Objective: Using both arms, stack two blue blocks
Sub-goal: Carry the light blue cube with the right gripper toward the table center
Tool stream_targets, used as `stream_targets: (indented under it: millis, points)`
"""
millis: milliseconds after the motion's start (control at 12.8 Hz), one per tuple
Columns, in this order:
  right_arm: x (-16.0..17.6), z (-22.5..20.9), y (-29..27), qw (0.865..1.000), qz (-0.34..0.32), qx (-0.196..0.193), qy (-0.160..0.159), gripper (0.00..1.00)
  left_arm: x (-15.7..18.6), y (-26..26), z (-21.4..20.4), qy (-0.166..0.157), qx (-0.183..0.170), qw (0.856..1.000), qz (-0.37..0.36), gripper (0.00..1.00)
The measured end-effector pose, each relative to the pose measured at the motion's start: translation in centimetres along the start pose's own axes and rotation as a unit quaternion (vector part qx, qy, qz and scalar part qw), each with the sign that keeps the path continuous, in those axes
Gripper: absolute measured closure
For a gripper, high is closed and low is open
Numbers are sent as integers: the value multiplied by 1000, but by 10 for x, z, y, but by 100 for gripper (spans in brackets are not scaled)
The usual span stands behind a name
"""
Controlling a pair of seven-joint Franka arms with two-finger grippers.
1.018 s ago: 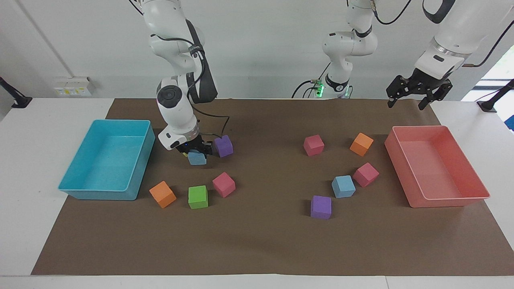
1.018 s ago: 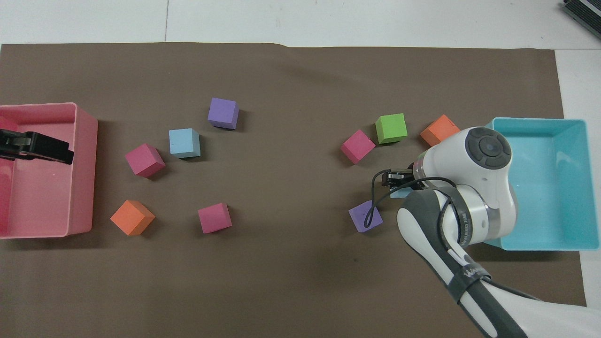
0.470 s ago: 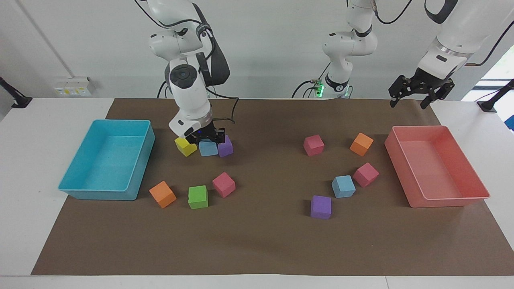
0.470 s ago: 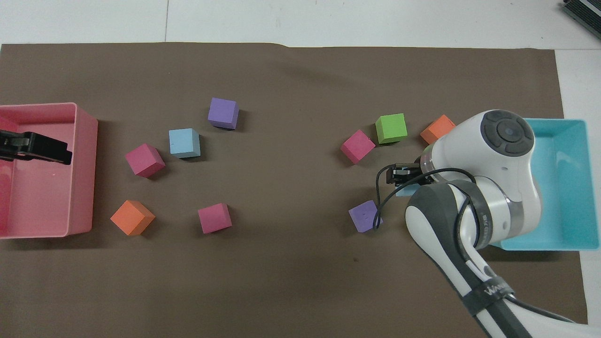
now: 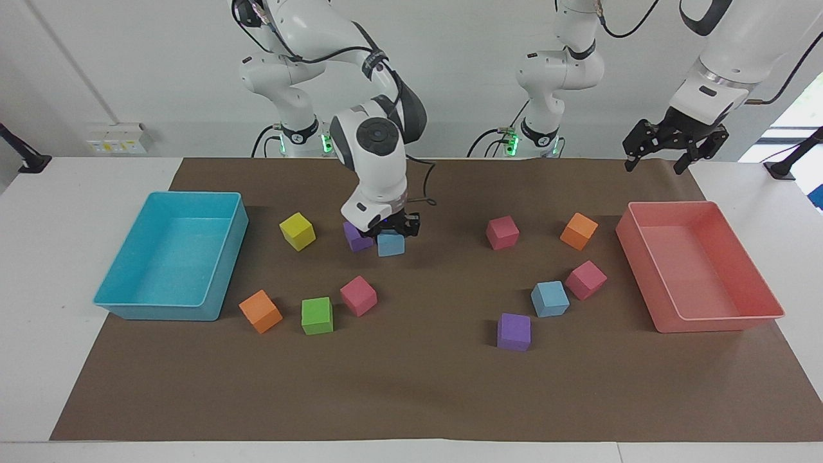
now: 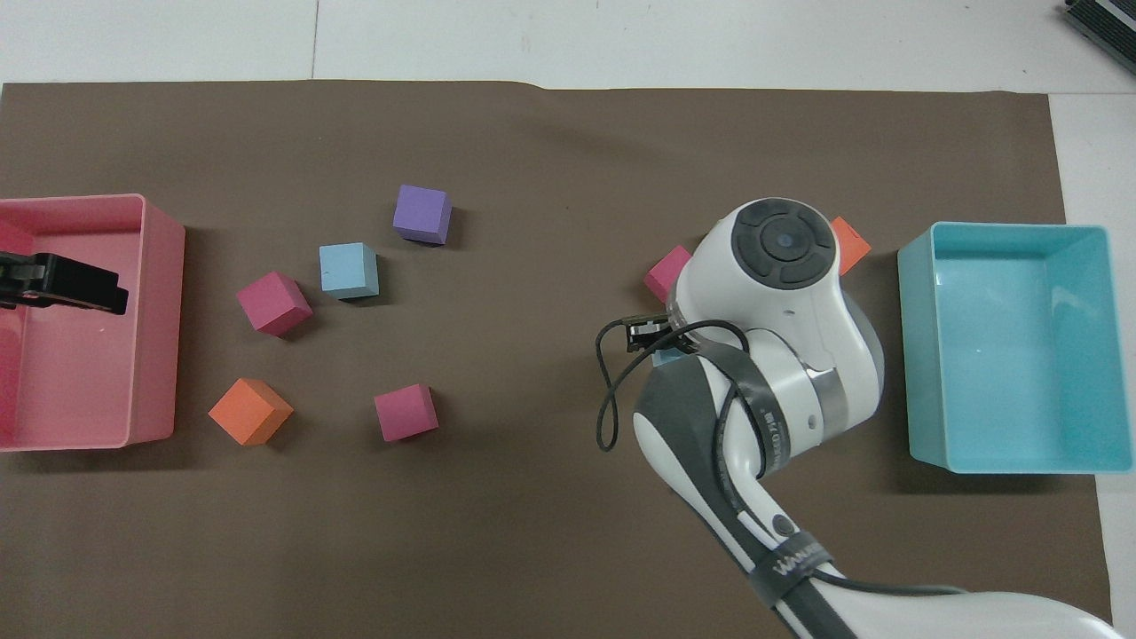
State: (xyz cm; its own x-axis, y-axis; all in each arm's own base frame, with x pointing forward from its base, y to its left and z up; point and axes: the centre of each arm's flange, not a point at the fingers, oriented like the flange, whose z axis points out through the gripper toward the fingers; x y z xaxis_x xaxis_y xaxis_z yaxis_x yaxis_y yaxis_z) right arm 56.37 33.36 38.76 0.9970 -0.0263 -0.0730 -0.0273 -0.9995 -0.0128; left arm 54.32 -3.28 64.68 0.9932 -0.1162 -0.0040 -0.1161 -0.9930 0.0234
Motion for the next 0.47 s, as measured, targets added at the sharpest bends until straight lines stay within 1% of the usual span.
stream_targets:
  millis: [235,470]
  points:
    - [6,28,-37,1000,10,-5,-3,44,0,0,0,0,0,1000,0,0]
    - [5,48,-60,1000,4,1,9,44,0,0,0,0,0,1000,0,0]
